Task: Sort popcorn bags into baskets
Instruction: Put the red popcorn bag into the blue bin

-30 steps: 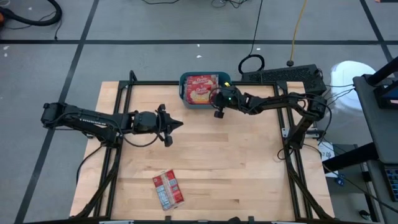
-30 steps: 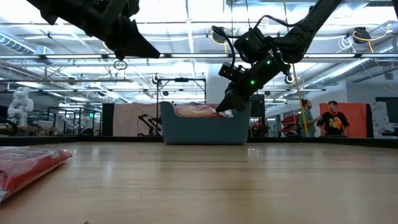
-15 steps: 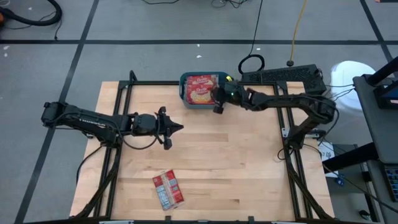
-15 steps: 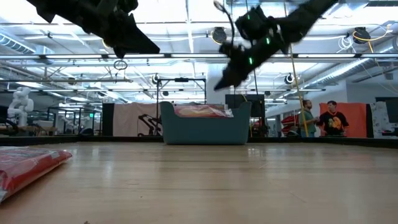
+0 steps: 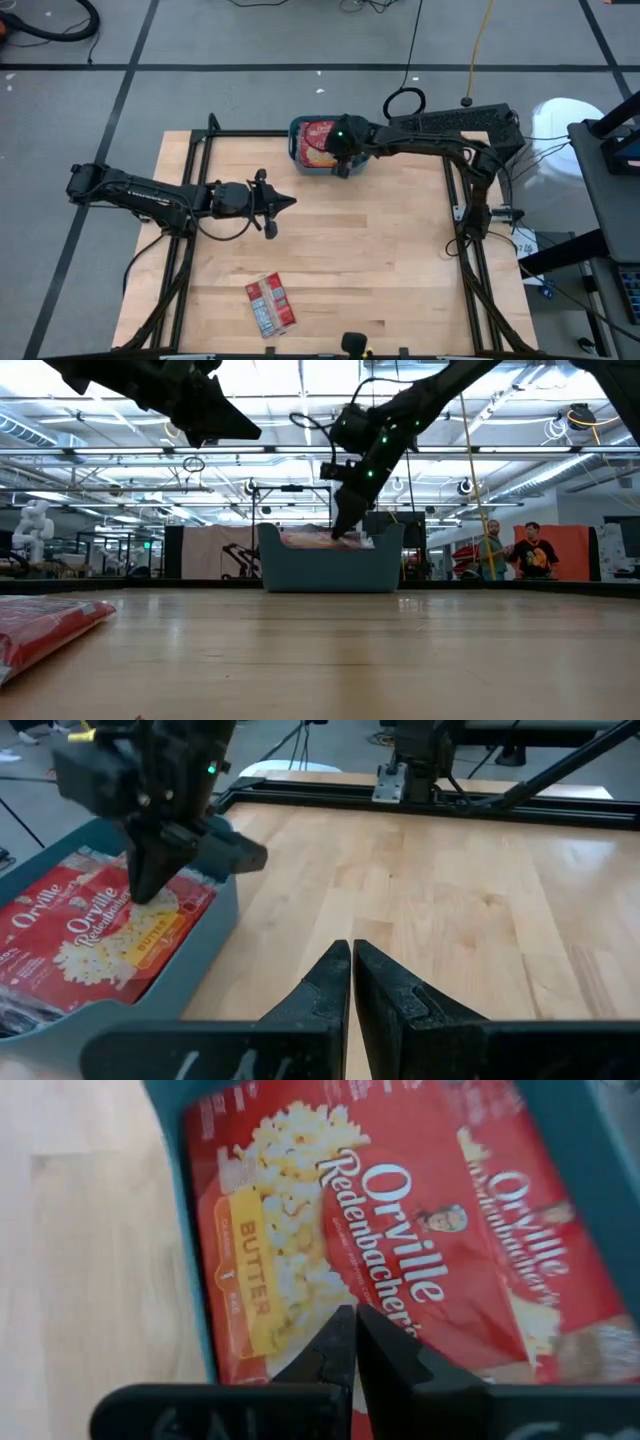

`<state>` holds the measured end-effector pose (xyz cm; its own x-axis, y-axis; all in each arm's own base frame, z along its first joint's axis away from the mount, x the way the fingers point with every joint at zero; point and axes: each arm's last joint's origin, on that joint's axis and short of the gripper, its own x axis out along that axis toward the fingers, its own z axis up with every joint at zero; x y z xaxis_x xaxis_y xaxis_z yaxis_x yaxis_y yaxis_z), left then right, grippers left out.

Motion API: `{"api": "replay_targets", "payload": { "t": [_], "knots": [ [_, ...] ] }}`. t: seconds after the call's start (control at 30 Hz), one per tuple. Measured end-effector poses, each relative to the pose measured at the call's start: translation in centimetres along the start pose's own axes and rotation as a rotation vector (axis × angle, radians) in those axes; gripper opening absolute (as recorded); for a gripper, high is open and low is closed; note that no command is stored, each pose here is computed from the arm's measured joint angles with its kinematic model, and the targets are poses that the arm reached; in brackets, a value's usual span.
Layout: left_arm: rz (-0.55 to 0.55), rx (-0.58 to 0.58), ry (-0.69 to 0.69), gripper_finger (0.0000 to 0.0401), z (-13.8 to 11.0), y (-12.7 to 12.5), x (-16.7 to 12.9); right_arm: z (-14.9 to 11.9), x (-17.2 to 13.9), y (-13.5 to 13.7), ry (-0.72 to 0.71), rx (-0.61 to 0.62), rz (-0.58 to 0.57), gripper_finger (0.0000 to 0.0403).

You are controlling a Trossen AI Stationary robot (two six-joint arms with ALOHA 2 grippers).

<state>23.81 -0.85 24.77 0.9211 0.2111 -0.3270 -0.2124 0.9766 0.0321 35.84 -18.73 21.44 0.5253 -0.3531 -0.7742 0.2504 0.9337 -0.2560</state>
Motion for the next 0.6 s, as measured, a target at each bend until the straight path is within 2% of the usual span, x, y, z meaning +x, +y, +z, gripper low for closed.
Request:
{"api": "replay_targets", "payload": {
  "t": [0.17, 0.3, 0.43, 0.6],
  "knots": [
    [-0.004, 0.006, 0.002, 0.0024, 0.0, -0.1, 0.0, -0.7, 1.8, -0.1, 0.033, 0.007, 0.011, 0.0006],
    [-0.004, 0.009, 0.002, 0.0024, 0.0, -0.1, 0.0, -0.5, 1.8, -0.2, 0.014, 0.006, 0.003, 0.0006],
    [-0.004, 0.009, 0.004, 0.0024, 0.0, -0.1, 0.0, 0.1, 0.1, -0.4, -0.021, 0.003, -0.025, 0.0006],
    [-0.003, 0.003, 0.018, 0.0024, -0.2, -0.1, 0.0, 1.4, -3.8, 0.1, -0.091, -0.014, -0.026, 0.0006]
  ]
}}
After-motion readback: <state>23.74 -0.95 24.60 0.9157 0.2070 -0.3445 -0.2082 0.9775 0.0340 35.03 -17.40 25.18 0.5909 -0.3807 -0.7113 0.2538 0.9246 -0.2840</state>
